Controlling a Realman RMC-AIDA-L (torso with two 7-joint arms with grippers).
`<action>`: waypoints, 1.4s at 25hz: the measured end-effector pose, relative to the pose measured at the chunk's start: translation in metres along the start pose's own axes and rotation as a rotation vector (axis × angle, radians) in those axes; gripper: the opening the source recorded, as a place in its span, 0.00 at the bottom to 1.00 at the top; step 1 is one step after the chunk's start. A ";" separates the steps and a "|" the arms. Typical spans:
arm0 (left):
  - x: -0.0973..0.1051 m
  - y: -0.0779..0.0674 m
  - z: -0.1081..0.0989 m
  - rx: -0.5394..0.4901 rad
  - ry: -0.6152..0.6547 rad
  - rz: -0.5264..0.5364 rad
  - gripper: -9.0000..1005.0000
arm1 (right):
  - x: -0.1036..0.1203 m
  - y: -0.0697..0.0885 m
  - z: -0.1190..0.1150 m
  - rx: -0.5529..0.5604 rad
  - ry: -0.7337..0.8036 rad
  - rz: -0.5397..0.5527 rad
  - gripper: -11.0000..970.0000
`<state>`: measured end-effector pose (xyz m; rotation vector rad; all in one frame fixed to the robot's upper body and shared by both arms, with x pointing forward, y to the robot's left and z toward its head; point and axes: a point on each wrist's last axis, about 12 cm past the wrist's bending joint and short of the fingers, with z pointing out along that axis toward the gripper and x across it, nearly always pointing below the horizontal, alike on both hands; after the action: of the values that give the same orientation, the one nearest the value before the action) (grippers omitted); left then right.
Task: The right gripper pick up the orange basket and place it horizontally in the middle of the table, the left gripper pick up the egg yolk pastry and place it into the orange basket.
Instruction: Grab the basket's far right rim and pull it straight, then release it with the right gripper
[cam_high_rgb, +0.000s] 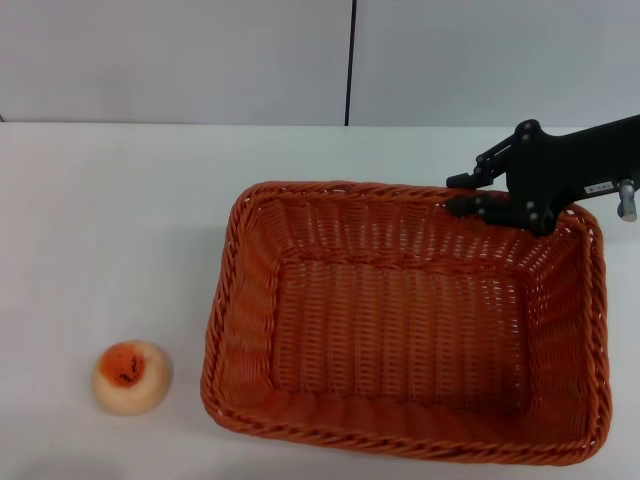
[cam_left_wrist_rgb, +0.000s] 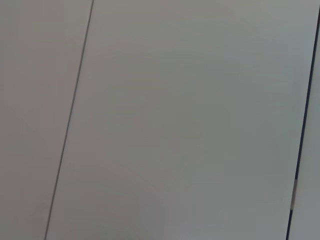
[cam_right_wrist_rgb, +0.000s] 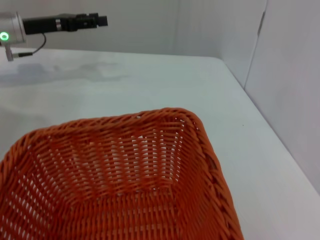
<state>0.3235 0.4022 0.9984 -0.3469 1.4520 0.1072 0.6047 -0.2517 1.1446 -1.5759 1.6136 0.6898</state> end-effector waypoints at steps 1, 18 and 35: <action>0.000 0.000 0.000 0.000 0.000 0.000 0.83 | 0.000 0.000 0.000 0.001 0.003 -0.005 0.20; -0.003 0.002 -0.010 0.014 -0.003 0.021 0.83 | 0.002 0.004 0.004 0.007 -0.013 -0.173 0.22; -0.003 0.001 -0.007 0.022 -0.008 0.022 0.83 | 0.000 0.005 0.010 0.020 -0.032 -0.184 0.23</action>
<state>0.3165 0.4018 1.0006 -0.3126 1.4486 0.1097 0.6012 -0.2432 1.1385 -1.6652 1.4271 0.5953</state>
